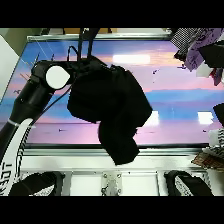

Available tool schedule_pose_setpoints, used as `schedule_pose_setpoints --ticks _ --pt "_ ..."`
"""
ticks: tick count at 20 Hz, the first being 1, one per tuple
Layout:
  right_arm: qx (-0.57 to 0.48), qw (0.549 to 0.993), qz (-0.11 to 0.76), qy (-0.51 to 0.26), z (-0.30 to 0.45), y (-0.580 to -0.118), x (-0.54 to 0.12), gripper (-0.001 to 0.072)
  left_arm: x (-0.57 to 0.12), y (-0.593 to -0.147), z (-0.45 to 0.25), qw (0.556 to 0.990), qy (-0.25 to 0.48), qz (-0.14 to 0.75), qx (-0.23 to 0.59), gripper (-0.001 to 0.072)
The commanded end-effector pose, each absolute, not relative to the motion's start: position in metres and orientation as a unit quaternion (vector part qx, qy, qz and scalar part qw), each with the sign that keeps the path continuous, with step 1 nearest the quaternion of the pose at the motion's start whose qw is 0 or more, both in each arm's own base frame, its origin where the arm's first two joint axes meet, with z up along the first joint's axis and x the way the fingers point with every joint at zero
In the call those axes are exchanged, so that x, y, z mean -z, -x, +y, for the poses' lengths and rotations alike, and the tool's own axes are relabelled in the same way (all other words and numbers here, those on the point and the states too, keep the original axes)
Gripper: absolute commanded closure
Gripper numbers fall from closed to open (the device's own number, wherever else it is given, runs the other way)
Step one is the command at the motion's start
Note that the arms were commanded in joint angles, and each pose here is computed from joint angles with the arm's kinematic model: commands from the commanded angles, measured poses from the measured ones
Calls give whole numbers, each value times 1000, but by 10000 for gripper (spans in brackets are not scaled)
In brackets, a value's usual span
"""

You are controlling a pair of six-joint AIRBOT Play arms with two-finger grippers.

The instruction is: Fold the clothes and pants, and hang the long-sleeved shirts on hangers.

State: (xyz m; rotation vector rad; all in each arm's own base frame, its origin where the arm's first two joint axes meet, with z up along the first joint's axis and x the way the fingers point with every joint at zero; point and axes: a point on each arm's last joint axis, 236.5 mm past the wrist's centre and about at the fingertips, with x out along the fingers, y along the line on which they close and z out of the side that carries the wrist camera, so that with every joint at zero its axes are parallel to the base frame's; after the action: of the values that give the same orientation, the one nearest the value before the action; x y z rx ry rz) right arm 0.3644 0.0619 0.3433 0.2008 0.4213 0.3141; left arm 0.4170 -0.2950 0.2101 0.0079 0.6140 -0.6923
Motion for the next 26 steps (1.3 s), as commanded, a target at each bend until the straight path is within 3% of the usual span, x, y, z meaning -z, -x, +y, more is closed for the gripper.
schedule_pose_setpoints --ticks 1,3,6,12,23,24,25,26 --pt "-157 958 217 -99 63 -362 -340 699 -172 -441 -232 887 74 384 244 -13" --pt "-162 953 237 -97 66 -357 -331 699 -145 -435 -174 881 95 423 189 -13" --pt "-167 946 260 -95 68 -353 -320 699 -72 -380 -123 832 133 520 136 -13" --pt "-165 943 270 -105 67 -358 -314 699 56 -272 -176 714 245 634 166 -13" --pt "-164 943 270 -104 67 -358 -314 699 109 -260 -270 646 194 702 228 -13" --pt "-164 943 270 -104 67 -358 -314 699 110 -262 -272 645 194 703 228 72" --pt "-164 943 270 -104 67 -358 -314 698 109 -264 -274 644 192 704 232 433" --pt "-160 944 271 -100 65 -358 -313 698 103 -271 -271 649 190 698 235 691"
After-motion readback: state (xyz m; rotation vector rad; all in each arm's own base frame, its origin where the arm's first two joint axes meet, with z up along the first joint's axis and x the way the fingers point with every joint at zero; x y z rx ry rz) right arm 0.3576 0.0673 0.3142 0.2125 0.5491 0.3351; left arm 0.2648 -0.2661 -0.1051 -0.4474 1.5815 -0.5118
